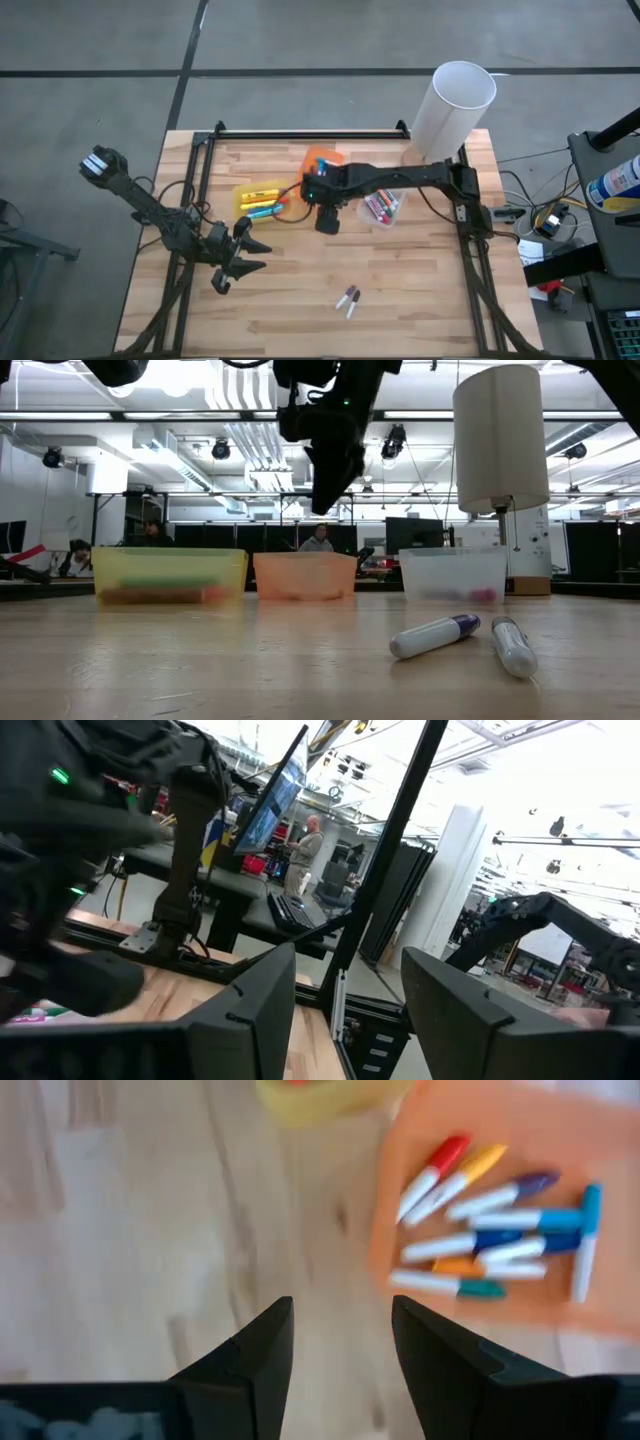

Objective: Pick & Place Markers
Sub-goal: Put the violet pen into the orange bin

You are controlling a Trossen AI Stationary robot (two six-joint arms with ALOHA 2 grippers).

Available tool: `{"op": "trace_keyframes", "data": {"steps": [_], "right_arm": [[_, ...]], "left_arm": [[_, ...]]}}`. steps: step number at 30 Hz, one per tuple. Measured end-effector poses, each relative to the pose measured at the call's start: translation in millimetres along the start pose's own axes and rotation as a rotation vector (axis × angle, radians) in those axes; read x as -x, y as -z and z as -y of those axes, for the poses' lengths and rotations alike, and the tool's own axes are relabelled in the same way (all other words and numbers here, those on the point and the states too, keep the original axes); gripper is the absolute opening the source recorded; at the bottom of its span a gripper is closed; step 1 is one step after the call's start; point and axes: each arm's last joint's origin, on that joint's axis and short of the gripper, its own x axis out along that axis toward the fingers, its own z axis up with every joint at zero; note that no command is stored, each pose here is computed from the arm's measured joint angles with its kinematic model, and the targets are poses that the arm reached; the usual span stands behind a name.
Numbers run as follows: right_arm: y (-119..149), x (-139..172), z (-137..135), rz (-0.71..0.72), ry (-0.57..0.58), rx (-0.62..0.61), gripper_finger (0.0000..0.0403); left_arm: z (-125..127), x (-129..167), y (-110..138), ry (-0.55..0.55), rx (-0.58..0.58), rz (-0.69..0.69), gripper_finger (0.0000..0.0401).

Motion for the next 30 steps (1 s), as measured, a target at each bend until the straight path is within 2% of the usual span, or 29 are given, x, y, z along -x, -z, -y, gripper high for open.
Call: {"op": "trace_keyframes", "data": {"steps": [5,10,23,30], "right_arm": [[10.4,1.5,-17.1,-0.075,0.002,0.002,0.0153],[14.4,1.5,-27.4,-0.089,0.0,0.014,0.0143],[15.7,1.7,-31.0,-0.095,-0.004,-0.007,0.0135],[19.4,3.4,-40.7,-0.111,-0.009,0.027,0.0139]], "left_arm": [[0.0,0.0,0.0,0.0,-0.001,0.0,0.0179],[0.1,0.0,0.0,0.0,-0.002,0.0,0.0179],[0.3,-0.3,-0.5,0.001,-0.002,0.002,0.0179],[0.4,-0.2,-0.5,0.001,-0.002,0.002,0.0179]]}}
